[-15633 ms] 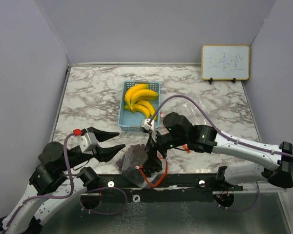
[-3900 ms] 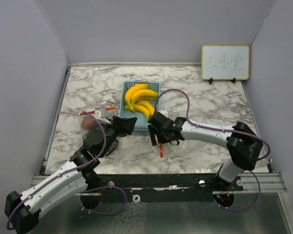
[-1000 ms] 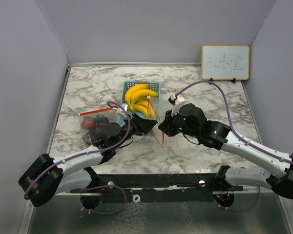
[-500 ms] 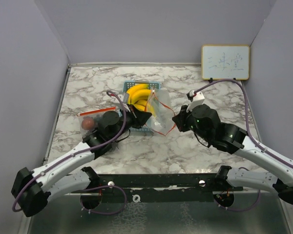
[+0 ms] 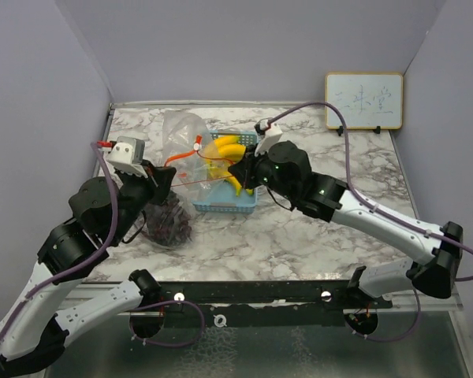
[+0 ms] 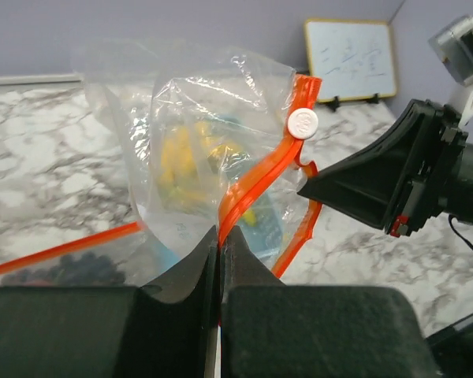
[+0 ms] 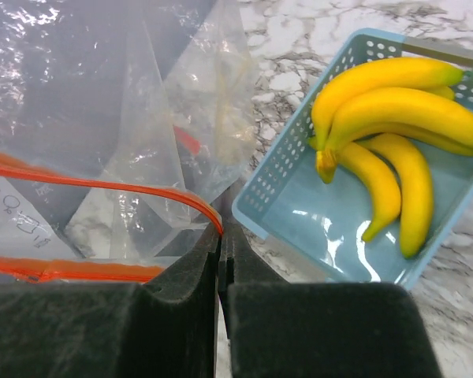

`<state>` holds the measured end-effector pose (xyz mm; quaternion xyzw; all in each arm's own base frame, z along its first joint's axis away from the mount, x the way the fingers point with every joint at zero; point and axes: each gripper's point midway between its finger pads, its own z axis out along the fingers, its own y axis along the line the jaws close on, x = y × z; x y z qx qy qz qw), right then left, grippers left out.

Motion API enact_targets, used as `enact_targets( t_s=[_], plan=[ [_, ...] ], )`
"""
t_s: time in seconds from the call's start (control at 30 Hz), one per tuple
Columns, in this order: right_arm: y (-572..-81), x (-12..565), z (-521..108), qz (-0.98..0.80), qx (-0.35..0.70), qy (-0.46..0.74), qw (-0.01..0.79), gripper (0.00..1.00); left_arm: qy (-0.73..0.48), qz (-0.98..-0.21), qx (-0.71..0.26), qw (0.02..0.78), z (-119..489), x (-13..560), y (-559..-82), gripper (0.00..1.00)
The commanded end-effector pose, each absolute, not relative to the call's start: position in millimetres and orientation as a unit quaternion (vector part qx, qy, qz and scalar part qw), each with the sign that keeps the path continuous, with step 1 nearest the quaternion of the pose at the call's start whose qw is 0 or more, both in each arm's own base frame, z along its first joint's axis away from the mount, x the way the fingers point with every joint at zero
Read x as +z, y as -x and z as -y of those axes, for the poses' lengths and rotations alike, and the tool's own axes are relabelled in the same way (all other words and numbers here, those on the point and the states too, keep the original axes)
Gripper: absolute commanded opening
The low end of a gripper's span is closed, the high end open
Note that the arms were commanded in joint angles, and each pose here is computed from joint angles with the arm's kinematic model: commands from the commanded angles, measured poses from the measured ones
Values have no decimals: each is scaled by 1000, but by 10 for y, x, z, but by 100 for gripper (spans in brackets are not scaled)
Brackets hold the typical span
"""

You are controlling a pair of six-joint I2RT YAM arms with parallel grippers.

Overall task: Place the food in the zip-top bag and seal the zipper
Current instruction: Open the zipper of the food storage bag.

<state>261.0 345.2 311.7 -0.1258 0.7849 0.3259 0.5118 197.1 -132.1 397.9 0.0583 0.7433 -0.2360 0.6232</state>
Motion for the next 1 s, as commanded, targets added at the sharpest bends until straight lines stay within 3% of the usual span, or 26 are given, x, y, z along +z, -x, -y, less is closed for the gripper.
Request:
enact_targets(
  t_s=[0.0, 0.13, 0.3, 0.5, 0.77, 0.97],
  plan=[
    [-2754, 2720, -3792, -798, 322, 166, 481, 2, -57, -792, -98, 600, 907, 3450, -2033, 0],
    [-2734, 2525, -4018, -796, 343, 196, 458, 4, -33, -815, -77, 574, 972, 2999, -2156, 0],
    [-2598, 2758, -4078, -762, 379, 240, 467, 36, -4, -815, -39, 578, 884, 2877, -2256, 0],
    [-2339, 3551, -3735, -676, 438, 228, 547, 71, 38, -772, -9, 635, 608, 3325, -2275, 0],
    [-2649, 3244, -3492, -737, 347, 159, 557, 74, 103, -712, 8, 694, 219, 3825, -2155, 0],
    [-3233, 2486, -3736, -820, 238, 152, 498, 76, 97, -697, -14, 710, 235, 3942, -2130, 0]
  ],
)
